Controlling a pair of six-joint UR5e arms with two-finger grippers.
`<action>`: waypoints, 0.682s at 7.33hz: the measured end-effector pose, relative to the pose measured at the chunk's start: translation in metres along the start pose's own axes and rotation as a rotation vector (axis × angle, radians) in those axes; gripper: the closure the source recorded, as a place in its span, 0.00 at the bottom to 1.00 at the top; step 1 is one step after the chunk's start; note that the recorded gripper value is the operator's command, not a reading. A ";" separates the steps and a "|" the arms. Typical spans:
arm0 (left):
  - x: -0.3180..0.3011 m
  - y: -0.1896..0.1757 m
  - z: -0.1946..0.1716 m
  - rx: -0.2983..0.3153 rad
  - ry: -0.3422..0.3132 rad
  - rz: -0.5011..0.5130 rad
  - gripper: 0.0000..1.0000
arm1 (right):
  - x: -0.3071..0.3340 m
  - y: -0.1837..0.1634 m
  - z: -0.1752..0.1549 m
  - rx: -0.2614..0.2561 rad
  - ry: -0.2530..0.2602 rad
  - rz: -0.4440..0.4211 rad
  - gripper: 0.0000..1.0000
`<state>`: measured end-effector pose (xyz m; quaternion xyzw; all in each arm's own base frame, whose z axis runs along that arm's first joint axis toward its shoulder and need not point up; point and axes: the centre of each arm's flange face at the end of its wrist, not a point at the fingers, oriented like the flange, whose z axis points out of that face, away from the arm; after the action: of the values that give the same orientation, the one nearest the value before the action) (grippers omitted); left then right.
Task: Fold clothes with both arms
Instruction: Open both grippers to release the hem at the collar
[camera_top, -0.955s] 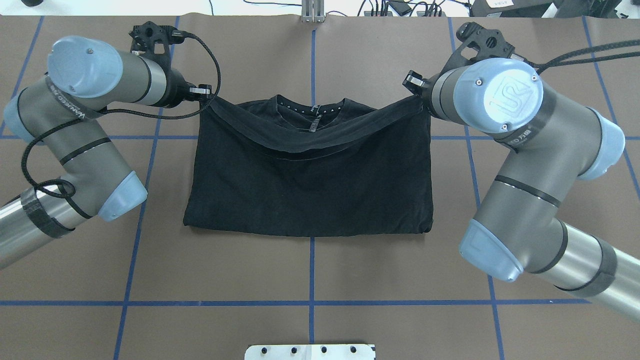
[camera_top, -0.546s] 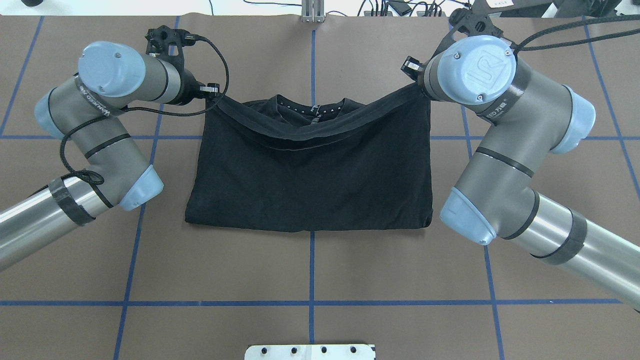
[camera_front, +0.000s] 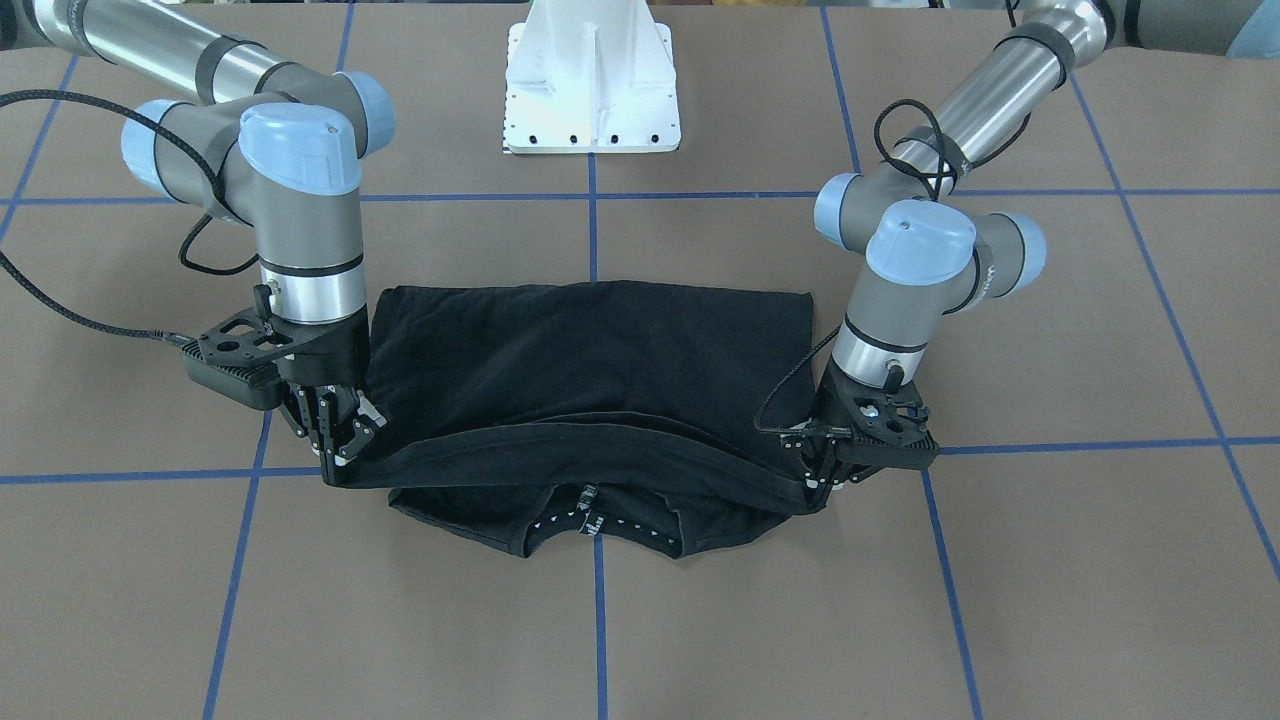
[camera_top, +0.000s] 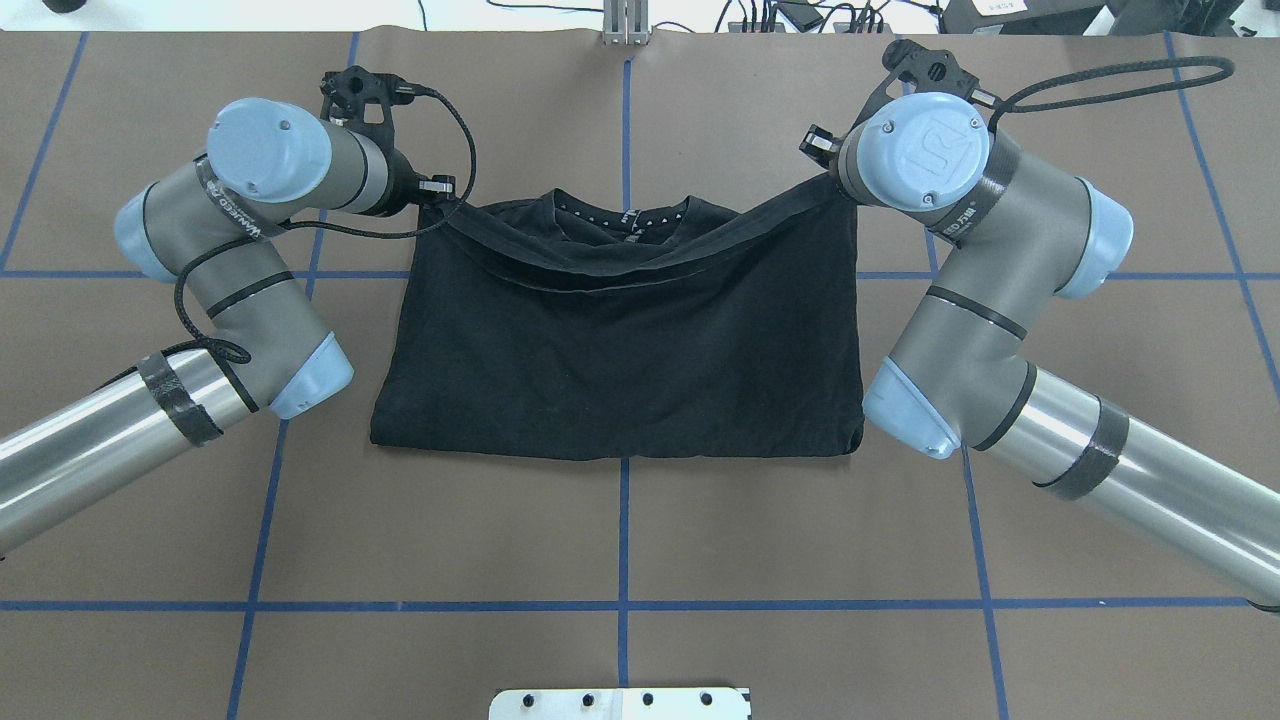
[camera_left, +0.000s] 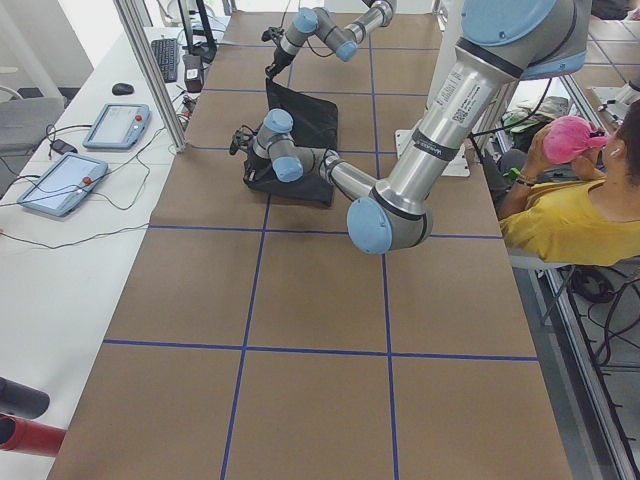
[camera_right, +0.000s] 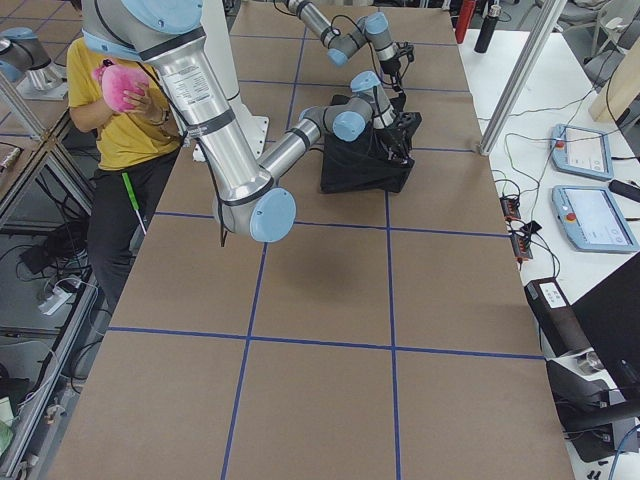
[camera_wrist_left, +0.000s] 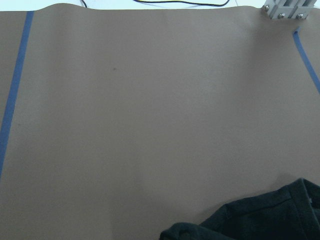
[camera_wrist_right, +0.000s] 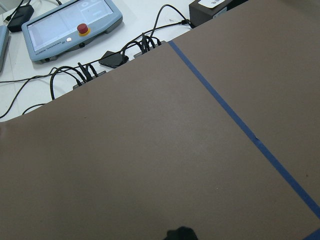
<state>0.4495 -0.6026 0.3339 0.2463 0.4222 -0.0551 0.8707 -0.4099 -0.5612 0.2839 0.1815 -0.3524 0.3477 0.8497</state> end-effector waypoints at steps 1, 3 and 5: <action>0.000 0.001 0.001 -0.002 -0.002 0.000 1.00 | 0.001 -0.001 0.002 0.001 0.001 -0.009 1.00; -0.002 0.001 0.003 -0.003 -0.005 0.000 1.00 | 0.004 -0.002 0.004 0.002 0.007 -0.027 1.00; -0.002 0.001 0.003 -0.003 -0.005 0.022 0.94 | 0.008 -0.003 0.008 0.002 0.016 -0.047 0.62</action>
<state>0.4506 -0.6033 0.3374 0.2492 0.4176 -0.0454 0.8726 -0.4071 -0.5638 0.2950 0.1881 -0.3410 0.3292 0.8602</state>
